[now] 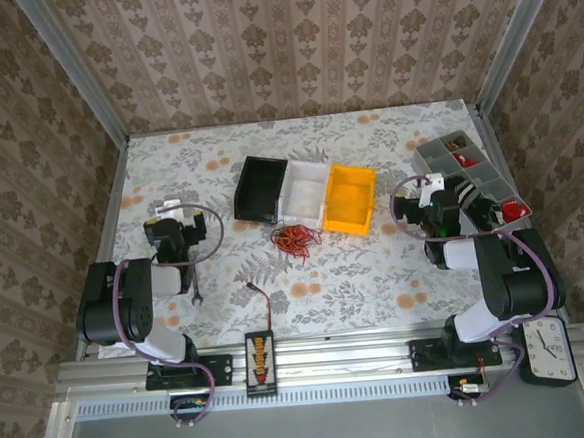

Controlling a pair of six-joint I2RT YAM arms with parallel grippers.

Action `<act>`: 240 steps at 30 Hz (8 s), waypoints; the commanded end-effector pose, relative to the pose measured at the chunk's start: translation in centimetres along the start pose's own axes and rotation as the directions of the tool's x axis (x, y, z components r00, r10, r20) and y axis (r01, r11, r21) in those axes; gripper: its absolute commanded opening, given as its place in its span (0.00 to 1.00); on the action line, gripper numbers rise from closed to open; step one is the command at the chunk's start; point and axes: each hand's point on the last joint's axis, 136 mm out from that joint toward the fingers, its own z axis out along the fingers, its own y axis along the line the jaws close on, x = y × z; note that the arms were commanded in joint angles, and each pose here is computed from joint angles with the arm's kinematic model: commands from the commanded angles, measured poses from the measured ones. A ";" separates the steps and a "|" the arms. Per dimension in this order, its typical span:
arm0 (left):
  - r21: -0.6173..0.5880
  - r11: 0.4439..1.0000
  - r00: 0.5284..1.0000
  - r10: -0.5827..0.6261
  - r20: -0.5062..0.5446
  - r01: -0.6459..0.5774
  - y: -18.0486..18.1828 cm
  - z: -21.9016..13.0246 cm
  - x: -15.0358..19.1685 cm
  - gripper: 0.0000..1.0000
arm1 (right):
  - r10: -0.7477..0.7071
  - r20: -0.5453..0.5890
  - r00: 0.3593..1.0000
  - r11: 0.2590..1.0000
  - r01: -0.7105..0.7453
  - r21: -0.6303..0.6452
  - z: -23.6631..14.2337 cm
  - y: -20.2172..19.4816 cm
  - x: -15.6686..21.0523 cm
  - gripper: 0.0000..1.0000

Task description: Untangle the cables

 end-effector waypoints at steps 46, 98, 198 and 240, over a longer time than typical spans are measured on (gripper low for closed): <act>0.038 0.993 0.994 0.108 0.022 -0.109 -1.8 -0.6 -4.4 1.00 | -0.038 -0.021 0.999 0.999 0.039 0.036 -0.2 0.4 -4.0 0.99; 0.220 0.948 0.796 -0.052 -0.603 0.229 -18.3 8.4 -4.0 0.30 | -0.231 -0.282 0.931 0.935 0.132 -0.329 -7.3 20.1 -4.2 0.88; 0.472 0.882 0.610 0.377 -0.696 -0.006 -22.4 -8.2 12.3 0.00 | 0.312 -0.447 0.838 0.929 -0.170 0.329 -5.0 2.2 0.7 0.00; 0.733 0.668 0.803 0.363 -0.473 0.130 -27.5 -10.4 4.9 0.00 | -0.068 -0.506 0.860 0.969 0.177 0.171 10.7 12.6 -6.6 0.00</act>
